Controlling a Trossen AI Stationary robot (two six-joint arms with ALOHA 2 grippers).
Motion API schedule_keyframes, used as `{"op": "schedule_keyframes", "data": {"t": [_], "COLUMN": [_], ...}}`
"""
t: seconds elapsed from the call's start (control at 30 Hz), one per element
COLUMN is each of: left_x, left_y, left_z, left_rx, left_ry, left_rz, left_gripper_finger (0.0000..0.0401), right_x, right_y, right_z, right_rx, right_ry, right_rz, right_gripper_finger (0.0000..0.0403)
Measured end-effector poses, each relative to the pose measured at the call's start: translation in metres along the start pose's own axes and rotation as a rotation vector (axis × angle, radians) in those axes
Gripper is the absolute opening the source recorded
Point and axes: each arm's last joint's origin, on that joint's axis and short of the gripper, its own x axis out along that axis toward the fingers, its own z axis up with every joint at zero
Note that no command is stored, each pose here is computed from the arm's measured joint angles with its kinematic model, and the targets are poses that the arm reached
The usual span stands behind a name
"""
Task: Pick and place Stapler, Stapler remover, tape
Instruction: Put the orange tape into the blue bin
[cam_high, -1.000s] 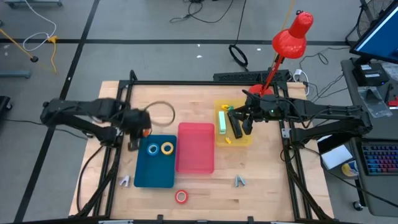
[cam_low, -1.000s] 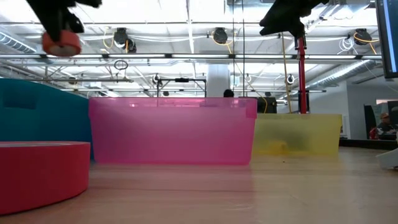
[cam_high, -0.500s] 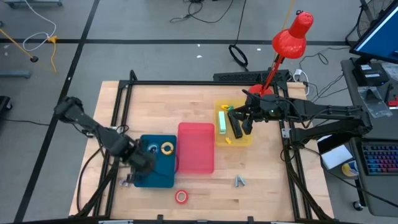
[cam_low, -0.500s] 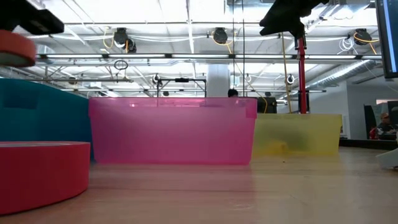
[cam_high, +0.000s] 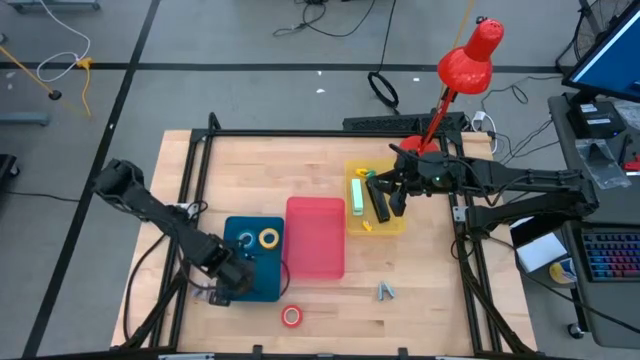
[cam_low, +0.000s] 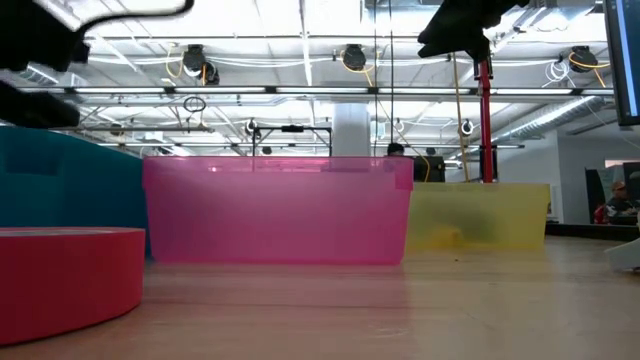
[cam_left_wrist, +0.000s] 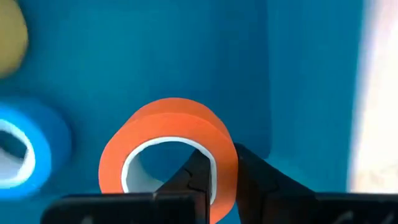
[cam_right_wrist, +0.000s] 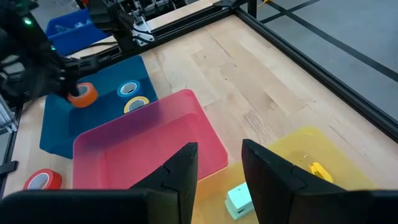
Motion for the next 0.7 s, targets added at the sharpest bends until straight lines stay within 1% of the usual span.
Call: {"op": "schedule_keyframes", "data": {"t": [0.1, 0.23, 0.33, 0.4, 0.53, 0.7], "left_x": [0.01, 0.021, 0.024, 0.024, 0.024, 0.023], "left_y": [0.005, 0.008, 0.01, 0.011, 0.012, 0.013], "left_z": [-0.005, -0.008, -0.008, -0.008, -0.006, -0.003], "left_rx": [-0.013, -0.009, -0.02, -0.048, -0.102, -0.122], "left_ry": [0.013, -0.021, -0.028, -0.038, -0.053, -0.071], "left_rz": [0.014, -0.005, -0.002, 0.013, 0.023, 0.0], "left_gripper_finger": [0.0035, 0.0035, 0.0035, 0.0037, 0.0069, 0.0105], "right_x": [0.0, 0.0, 0.0, 0.0, 0.0, 0.0], "right_y": [0.0, 0.0, 0.0, 0.0, 0.0, 0.0], "right_z": [0.0, 0.0, 0.0, 0.0, 0.0, 0.0], "right_rx": [0.001, 0.0, -0.001, -0.014, -0.053, -0.065], "right_ry": [0.001, 0.001, 0.001, 0.002, 0.001, 0.001], "right_rz": [0.002, 0.002, 0.003, 0.003, 0.002, 0.002], "right_gripper_finger": [0.0116, 0.0116, 0.0116, 0.0116, 0.0116, 0.0116]}}
